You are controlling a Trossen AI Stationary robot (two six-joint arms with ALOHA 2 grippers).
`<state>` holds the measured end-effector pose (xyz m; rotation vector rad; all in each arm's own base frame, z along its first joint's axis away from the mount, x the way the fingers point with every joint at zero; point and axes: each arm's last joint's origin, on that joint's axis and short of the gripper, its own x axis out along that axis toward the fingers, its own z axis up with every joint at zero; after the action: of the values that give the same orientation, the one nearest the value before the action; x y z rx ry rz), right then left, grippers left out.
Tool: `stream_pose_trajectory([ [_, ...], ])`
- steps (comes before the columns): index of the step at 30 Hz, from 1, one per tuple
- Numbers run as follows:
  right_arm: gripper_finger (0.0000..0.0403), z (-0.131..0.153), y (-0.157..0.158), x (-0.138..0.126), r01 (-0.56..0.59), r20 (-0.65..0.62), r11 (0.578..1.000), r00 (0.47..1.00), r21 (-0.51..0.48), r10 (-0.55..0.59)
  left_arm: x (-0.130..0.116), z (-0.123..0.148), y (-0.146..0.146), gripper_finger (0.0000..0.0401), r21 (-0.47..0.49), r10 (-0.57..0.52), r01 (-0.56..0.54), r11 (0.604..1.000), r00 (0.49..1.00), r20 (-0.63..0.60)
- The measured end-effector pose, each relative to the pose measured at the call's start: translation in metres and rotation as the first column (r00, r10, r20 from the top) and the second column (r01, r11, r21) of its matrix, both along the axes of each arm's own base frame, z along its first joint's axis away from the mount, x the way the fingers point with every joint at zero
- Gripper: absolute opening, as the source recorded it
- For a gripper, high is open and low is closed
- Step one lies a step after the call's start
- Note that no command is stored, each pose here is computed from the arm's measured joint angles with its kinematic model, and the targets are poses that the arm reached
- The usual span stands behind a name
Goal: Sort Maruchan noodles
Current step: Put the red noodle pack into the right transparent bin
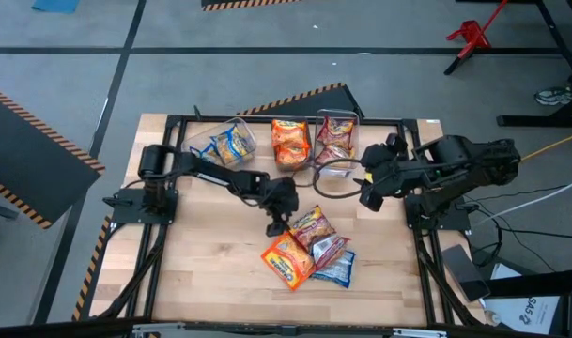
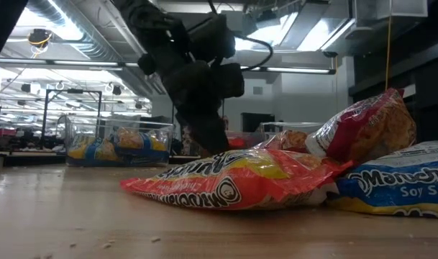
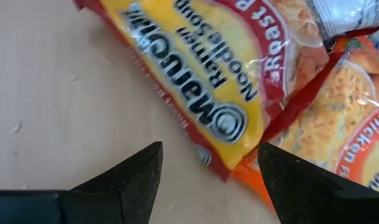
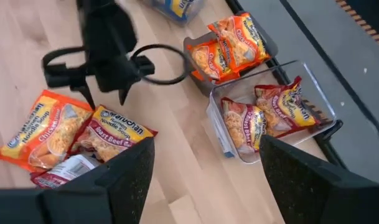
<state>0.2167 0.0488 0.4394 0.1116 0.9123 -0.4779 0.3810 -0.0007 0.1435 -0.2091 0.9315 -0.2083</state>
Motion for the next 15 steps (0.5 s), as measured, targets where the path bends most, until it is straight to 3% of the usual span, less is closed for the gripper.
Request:
stream_pose_trajectory([
  [9, 0.0278, 0.0, 0.001, 0.0, 0.004, 0.001, 1.0, 1.0, 0.029, -0.004, 0.008, -0.006, -0.034, 0.0258, 0.152, -0.034, 0.022, 0.988, 0.996, 0.078],
  [15, 0.0278, 0.0, 0.001, 0.0, 0.003, 0.002, 1.0, 1.0, 0.029, -0.004, 0.011, -0.02, -0.039, 0.0257, 0.159, 0.011, -0.023, 0.987, 0.997, 0.076],
])
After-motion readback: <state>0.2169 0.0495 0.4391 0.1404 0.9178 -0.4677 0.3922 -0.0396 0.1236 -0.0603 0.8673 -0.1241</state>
